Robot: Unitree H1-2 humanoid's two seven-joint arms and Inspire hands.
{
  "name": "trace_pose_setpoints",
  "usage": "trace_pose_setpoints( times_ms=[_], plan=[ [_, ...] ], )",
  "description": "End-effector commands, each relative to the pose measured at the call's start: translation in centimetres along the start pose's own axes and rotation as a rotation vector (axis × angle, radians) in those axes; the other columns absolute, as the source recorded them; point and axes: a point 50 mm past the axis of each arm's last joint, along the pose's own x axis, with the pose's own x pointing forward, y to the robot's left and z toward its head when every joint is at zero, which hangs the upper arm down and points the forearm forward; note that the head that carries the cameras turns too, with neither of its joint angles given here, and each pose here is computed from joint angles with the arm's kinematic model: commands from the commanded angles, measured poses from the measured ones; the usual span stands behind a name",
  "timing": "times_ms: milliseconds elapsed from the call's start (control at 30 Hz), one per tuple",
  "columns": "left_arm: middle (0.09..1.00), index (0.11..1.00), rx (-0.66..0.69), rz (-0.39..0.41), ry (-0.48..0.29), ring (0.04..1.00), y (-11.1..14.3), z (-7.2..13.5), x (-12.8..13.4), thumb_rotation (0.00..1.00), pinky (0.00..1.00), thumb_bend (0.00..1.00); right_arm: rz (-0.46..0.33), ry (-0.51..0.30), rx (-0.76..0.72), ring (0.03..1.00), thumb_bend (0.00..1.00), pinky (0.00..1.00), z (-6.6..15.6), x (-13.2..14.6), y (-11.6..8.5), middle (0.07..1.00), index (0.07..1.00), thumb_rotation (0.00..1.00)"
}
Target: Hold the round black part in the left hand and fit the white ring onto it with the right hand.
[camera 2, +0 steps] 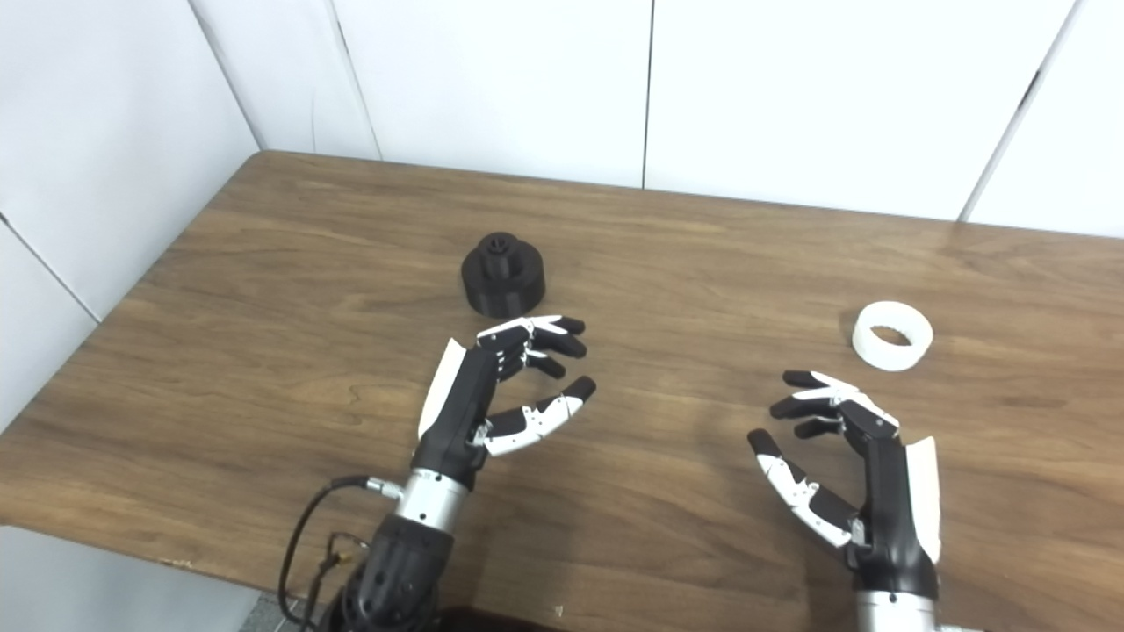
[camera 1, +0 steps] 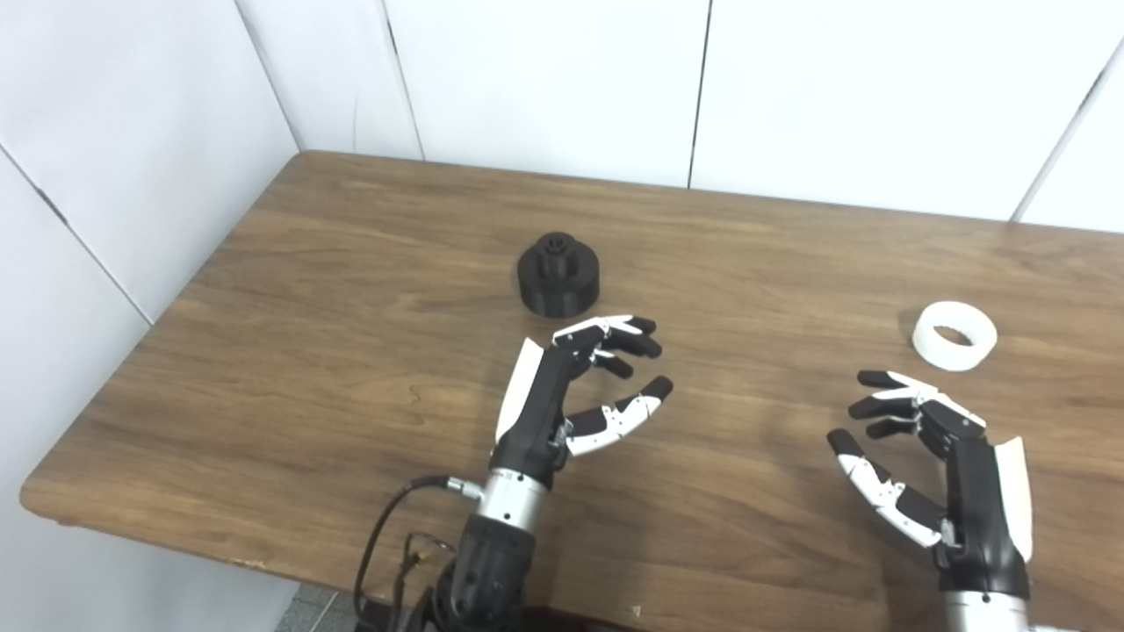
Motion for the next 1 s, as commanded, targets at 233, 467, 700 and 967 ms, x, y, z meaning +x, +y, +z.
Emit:
trace_pose_setpoints(
  times_ms=[233,467,700,967],
  plan=[
    [0.818,0.799,0.168,0.003,-0.046,0.757,3.6,2.4,2.0,0.33,0.62,0.73,-0.021,0.001,0.030,0.591,0.50,0.50,0.0,-0.4,0.4,0.701,0.499,0.17],
    [0.836,0.807,0.250,0.019,-0.030,0.794,5.0,2.4,3.3,0.31,0.68,0.75,-0.018,0.006,0.036,0.601,0.50,0.50,-0.1,-0.3,0.2,0.711,0.499,0.17],
    [0.839,0.816,0.338,0.042,-0.014,0.807,6.5,1.5,5.1,0.32,0.69,0.74,-0.017,0.013,0.037,0.603,0.50,0.50,-0.1,-0.4,0.0,0.707,0.499,0.17],
    [0.862,0.836,0.425,0.072,-0.012,0.828,8.3,0.9,7.2,0.31,0.71,0.76,-0.018,0.010,0.034,0.599,0.50,0.50,-0.2,-0.5,-0.3,0.706,0.499,0.17]
  ],
)
